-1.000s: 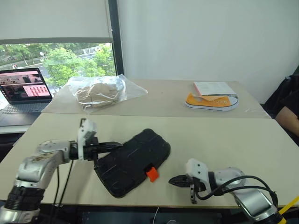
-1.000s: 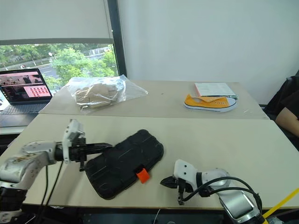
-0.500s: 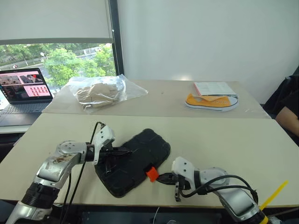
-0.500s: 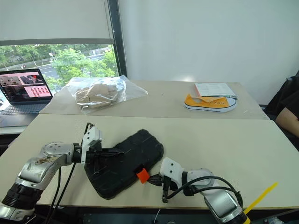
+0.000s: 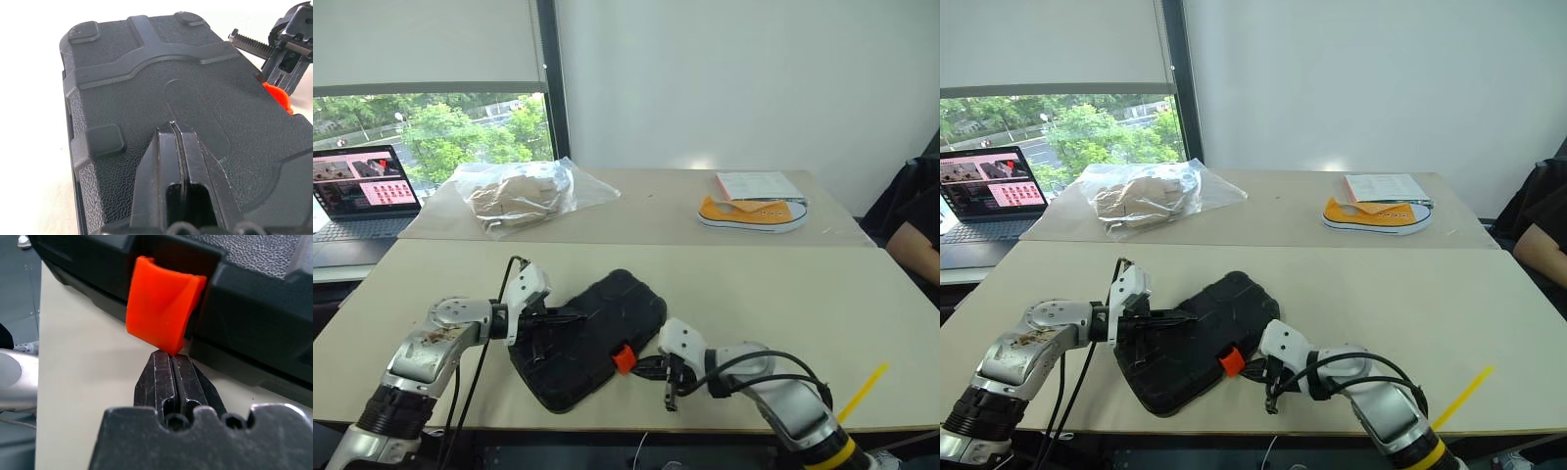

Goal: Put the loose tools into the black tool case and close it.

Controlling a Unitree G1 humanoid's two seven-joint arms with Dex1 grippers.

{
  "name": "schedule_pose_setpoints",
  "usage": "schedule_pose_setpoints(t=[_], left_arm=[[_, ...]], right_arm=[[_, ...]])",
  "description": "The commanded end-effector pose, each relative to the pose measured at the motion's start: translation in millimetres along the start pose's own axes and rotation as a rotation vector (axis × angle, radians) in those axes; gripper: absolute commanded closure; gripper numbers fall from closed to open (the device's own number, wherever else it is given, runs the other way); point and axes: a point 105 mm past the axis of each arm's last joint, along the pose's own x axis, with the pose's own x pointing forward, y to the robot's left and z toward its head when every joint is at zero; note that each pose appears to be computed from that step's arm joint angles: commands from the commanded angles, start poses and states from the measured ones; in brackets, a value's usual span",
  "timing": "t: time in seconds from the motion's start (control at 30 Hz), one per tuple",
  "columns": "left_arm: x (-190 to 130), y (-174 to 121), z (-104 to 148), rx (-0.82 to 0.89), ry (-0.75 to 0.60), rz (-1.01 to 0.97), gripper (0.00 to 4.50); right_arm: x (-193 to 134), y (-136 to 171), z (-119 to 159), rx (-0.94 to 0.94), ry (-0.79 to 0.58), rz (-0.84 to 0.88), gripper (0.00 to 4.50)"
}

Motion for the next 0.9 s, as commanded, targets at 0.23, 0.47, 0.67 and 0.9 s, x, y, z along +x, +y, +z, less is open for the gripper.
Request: schedule_pose_setpoints(t=[0.23, 0.47, 0.67, 0.9], left_arm=[[4, -4, -32, -0.061, 0.094, -0.003, 4.47], [5, -4, -35, -0.058, 0.109, -0.016, 4.47], [4, -4, -37, -0.058, 0.121, -0.018, 4.47], [2, -2, -39, -0.058, 0.136, -0.013, 4.47]], right_arm=[[-3, -14, -1, -0.020, 0.037, -0.032, 4.50], [-28, 5, -7, -0.025, 0.042, 0.067, 4.50], [-17, 9, 4, -0.020, -0.009, 0.076, 4.50], [-7, 5, 12, -0.040, -0.035, 0.066, 4.50]])
